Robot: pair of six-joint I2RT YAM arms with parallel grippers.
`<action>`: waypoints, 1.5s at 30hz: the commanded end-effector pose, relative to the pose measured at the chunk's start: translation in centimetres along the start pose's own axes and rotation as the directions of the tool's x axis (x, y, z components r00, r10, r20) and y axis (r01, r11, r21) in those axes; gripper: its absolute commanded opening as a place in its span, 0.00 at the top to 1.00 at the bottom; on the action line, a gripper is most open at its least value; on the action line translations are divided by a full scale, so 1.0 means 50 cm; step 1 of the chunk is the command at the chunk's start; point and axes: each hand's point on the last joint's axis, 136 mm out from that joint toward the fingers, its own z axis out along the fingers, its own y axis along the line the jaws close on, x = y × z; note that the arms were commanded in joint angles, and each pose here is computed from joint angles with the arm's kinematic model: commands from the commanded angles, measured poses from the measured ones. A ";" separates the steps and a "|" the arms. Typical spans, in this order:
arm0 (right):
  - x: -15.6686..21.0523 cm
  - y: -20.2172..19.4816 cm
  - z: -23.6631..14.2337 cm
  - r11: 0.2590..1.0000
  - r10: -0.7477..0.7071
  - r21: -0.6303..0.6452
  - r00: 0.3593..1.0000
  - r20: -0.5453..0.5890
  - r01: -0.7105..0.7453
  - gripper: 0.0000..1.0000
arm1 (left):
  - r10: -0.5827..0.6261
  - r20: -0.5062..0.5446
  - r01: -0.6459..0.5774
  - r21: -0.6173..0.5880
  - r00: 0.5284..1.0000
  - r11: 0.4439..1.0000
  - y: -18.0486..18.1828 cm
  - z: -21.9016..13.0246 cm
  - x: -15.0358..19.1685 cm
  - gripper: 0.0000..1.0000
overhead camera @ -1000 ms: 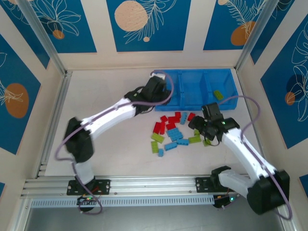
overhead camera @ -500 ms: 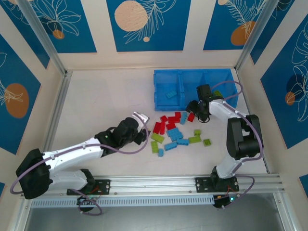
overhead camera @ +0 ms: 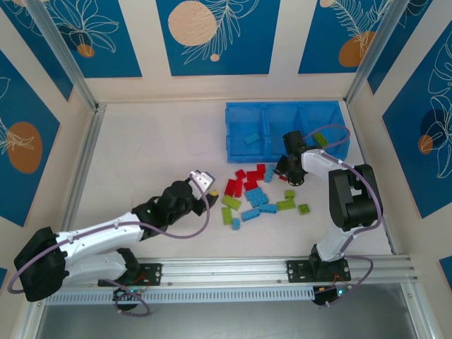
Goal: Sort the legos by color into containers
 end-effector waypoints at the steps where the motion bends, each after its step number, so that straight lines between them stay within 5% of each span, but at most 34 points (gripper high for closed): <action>1: 0.000 -0.014 -0.025 1.000 0.014 0.014 0.999 0.031 -0.014 0.62 | 0.015 0.030 -0.015 -0.017 0.999 1.000 0.008 -0.002 -0.011 0.41; 9: -0.039 0.004 -0.210 0.998 -0.005 -0.065 0.948 0.318 0.027 0.72 | 0.016 0.032 -0.016 0.015 0.999 1.000 -0.003 -0.003 -0.015 0.37; 13: -0.097 0.048 -0.261 0.992 -0.016 -0.112 0.914 0.406 0.067 0.71 | 0.012 0.045 -0.013 0.019 0.999 1.000 -0.003 -0.006 -0.016 0.26; 23: -0.298 0.156 -0.093 0.998 -0.050 -0.033 0.969 0.242 0.060 0.71 | 0.020 0.045 -0.020 0.005 0.999 1.000 0.004 -0.015 -0.016 0.13; 27: -0.334 0.170 -0.051 0.998 -0.044 -0.039 0.980 0.194 0.052 0.62 | 0.026 0.048 -0.026 -0.012 0.999 1.000 0.010 -0.020 -0.016 0.11; 31: -0.337 0.183 -0.062 0.996 -0.067 -0.039 0.985 0.157 0.074 0.48 | 0.023 0.048 -0.023 -0.001 0.999 1.000 0.006 -0.016 -0.017 0.09; 37: -0.309 0.179 -0.165 0.993 -0.024 -0.105 0.982 0.185 0.044 0.46 | 0.020 0.036 -0.020 0.019 0.999 1.000 -0.003 -0.009 -0.013 0.08; 41: -0.235 0.141 -0.260 0.987 0.011 -0.157 0.972 0.234 0.026 0.45 | 0.015 0.037 -0.016 0.032 0.999 0.999 -0.007 -0.010 -0.014 0.08; 45: -0.105 0.032 -0.277 0.986 0.079 -0.162 0.965 0.251 -0.039 0.42 | 0.005 0.045 -0.007 0.043 0.999 0.999 -0.010 -0.012 -0.015 0.08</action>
